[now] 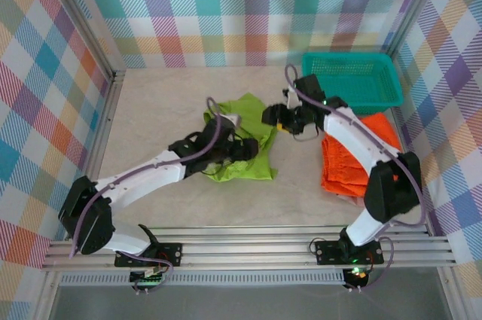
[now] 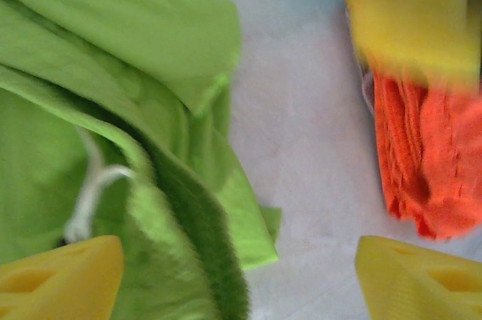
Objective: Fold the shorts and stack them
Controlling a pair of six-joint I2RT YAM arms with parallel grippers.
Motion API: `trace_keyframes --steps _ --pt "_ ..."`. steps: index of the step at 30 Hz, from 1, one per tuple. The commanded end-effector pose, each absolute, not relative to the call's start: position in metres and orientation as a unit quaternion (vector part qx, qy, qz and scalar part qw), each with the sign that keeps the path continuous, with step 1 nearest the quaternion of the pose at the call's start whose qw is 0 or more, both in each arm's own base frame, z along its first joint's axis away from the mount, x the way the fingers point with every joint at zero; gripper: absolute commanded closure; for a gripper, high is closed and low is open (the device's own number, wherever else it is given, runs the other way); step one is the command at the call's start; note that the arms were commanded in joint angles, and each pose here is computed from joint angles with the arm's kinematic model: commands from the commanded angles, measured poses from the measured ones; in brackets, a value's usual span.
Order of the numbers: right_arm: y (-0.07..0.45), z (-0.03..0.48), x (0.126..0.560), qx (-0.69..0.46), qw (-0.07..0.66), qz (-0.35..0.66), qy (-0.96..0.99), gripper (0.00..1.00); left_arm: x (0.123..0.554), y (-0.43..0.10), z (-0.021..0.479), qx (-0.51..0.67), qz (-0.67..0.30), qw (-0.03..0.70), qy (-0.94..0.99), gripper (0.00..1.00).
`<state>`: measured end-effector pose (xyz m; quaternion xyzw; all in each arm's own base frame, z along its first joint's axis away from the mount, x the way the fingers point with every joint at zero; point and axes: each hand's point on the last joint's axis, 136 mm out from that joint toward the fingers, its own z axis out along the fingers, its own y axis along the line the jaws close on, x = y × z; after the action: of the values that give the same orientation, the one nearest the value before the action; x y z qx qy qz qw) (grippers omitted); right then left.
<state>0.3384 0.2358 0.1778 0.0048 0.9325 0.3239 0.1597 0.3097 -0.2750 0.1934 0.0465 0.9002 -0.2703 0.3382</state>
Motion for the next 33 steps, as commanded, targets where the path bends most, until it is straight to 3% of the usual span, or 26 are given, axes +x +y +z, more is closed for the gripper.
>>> trace_keyframes --steps 1,8,15,21,26,33 --pt "0.239 0.191 0.326 -0.003 0.210 0.317 0.925 0.33 0.341 -0.230 0.258 -0.021 -0.295 0.382 0.875 0.15" --pt "0.263 0.189 0.283 -0.076 0.216 0.233 0.945 0.27 0.413 -0.167 0.233 -0.117 -0.272 0.320 0.900 0.15" --pt "0.293 0.172 0.259 -0.136 0.181 0.125 0.966 0.15 0.468 -0.149 0.148 -0.149 -0.246 0.228 0.930 0.24" --pt "0.309 0.152 0.253 -0.149 0.144 0.072 0.976 0.13 0.489 -0.150 0.108 -0.154 -0.249 0.198 0.935 0.30" --pt "0.318 0.137 0.260 -0.145 0.134 0.062 0.978 0.20 0.496 -0.150 0.089 -0.153 -0.241 0.187 0.940 0.34" --pt "0.325 0.121 0.262 -0.146 0.120 0.054 0.981 0.41 0.503 -0.160 0.079 -0.152 -0.266 0.173 0.936 0.52"
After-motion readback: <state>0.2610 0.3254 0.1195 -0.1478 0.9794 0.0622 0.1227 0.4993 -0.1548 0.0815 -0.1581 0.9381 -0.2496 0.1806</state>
